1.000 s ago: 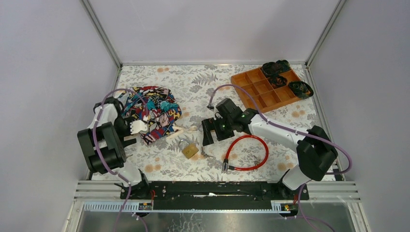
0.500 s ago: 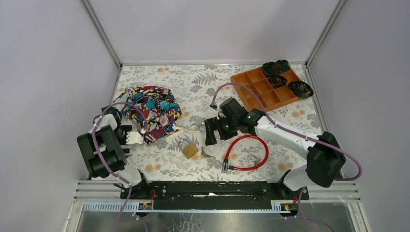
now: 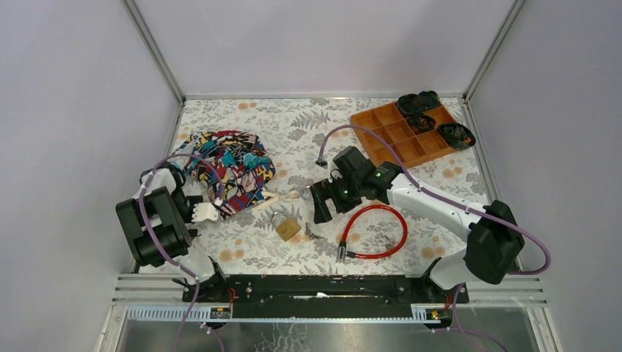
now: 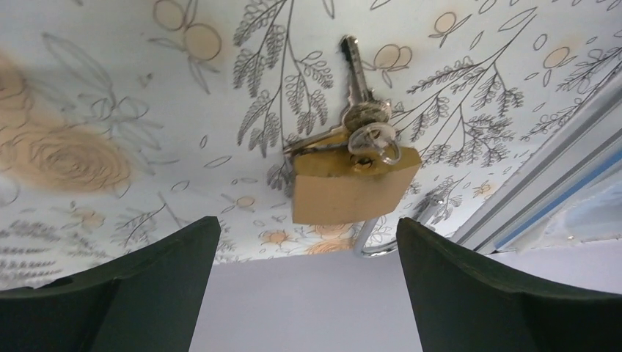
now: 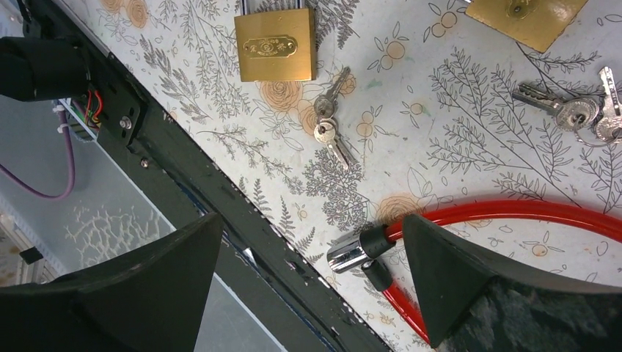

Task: Lock with the key
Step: Pick up the lock from the center of the board.

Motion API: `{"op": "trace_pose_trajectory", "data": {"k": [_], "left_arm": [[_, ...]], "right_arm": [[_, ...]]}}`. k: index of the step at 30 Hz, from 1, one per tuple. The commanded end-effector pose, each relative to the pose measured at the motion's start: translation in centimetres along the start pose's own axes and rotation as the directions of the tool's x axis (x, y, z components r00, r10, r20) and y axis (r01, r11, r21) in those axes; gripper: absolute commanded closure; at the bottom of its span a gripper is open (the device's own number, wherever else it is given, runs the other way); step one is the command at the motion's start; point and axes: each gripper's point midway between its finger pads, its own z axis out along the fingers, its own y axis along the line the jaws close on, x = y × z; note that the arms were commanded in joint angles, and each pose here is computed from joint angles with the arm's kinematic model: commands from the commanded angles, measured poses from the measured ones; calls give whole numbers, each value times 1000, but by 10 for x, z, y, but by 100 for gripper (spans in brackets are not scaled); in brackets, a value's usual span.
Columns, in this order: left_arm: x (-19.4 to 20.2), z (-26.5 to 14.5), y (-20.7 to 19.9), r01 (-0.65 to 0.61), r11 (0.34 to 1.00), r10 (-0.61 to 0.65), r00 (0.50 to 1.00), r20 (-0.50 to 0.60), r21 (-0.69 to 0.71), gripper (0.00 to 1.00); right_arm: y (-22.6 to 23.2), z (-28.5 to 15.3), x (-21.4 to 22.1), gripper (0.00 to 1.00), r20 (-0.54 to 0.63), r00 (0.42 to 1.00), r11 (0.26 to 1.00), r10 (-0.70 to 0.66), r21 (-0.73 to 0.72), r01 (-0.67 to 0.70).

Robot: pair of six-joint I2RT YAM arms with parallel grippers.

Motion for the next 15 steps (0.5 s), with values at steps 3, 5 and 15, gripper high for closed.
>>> {"op": "trace_pose_trajectory", "data": {"k": [3,5,15], "left_arm": [[-5,20,-19,-36,997,35,999,18,71,1],[-6,29,-13,-51,998,51,999,8,23,1],[-13,46,-17,-30,999,31,999,33,-25,1]], "right_arm": [[17,-26,-8,0,27,999,999,-25,-21,26],[20,-30,-8,0,49,999,1000,-3,-31,5],[33,-56,-14,0,176,983,997,48,-73,-36]]}}
